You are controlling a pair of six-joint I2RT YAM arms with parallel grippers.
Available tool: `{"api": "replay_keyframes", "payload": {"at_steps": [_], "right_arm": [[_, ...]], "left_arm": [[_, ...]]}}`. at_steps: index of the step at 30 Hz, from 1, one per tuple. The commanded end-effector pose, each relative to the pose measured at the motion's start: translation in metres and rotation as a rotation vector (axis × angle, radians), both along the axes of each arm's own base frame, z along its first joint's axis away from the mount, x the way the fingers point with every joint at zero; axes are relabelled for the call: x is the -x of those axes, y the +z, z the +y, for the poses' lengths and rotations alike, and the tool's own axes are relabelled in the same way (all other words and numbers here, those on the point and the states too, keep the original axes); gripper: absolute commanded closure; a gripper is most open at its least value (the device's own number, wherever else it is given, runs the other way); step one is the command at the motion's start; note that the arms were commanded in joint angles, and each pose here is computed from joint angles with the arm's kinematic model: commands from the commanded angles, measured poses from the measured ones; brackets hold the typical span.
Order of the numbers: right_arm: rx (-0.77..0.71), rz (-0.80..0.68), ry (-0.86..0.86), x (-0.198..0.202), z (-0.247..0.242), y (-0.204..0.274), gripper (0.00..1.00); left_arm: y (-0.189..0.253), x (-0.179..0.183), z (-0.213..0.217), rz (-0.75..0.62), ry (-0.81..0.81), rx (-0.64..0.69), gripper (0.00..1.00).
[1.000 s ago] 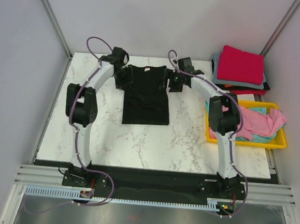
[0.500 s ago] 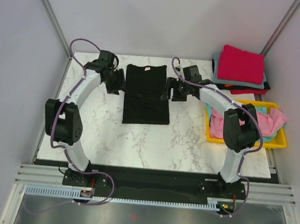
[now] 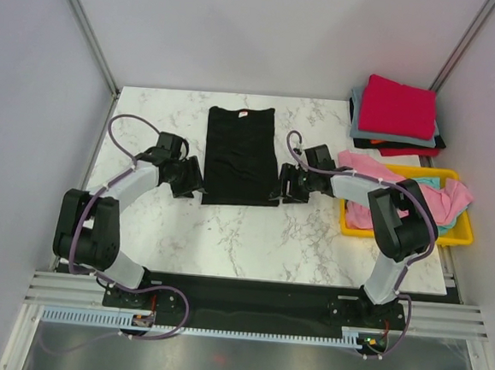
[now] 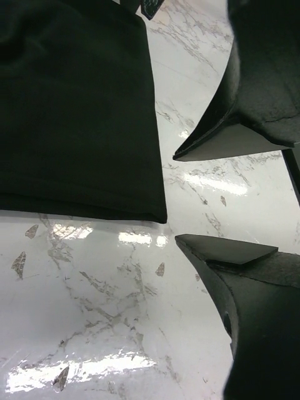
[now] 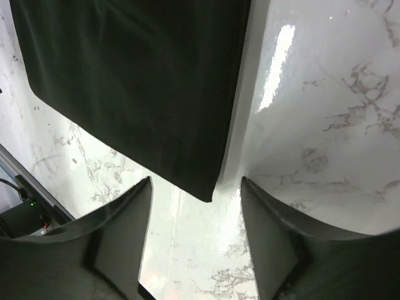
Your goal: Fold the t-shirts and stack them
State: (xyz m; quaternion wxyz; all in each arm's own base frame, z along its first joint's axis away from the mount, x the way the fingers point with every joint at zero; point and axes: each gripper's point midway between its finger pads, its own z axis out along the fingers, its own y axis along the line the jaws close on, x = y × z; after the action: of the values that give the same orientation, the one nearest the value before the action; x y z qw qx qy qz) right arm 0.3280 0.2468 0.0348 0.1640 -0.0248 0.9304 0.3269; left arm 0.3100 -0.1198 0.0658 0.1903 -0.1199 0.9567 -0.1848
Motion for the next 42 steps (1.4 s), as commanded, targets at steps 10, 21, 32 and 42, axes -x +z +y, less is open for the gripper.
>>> {"api": "replay_keyframes", "payload": {"at_steps": [10,21,32,42], "right_arm": [[-0.033,0.005,0.001,0.011,0.017,-0.014,0.76],[-0.022,0.015,0.007,0.012,0.016,-0.022,0.80],[-0.019,0.005,-0.005,0.015,0.013,-0.021,0.87],[-0.056,0.013,-0.024,0.050,0.003,-0.007,1.00]], "left_arm": [[-0.026,-0.013,0.000,-0.031,0.099,0.032,0.43],[-0.054,0.002,-0.002,0.055,0.122,0.051,0.51],[-0.047,0.003,-0.014,0.046,0.108,0.116,0.94],[-0.022,0.043,-0.023,0.002,0.041,0.150,0.98]]}}
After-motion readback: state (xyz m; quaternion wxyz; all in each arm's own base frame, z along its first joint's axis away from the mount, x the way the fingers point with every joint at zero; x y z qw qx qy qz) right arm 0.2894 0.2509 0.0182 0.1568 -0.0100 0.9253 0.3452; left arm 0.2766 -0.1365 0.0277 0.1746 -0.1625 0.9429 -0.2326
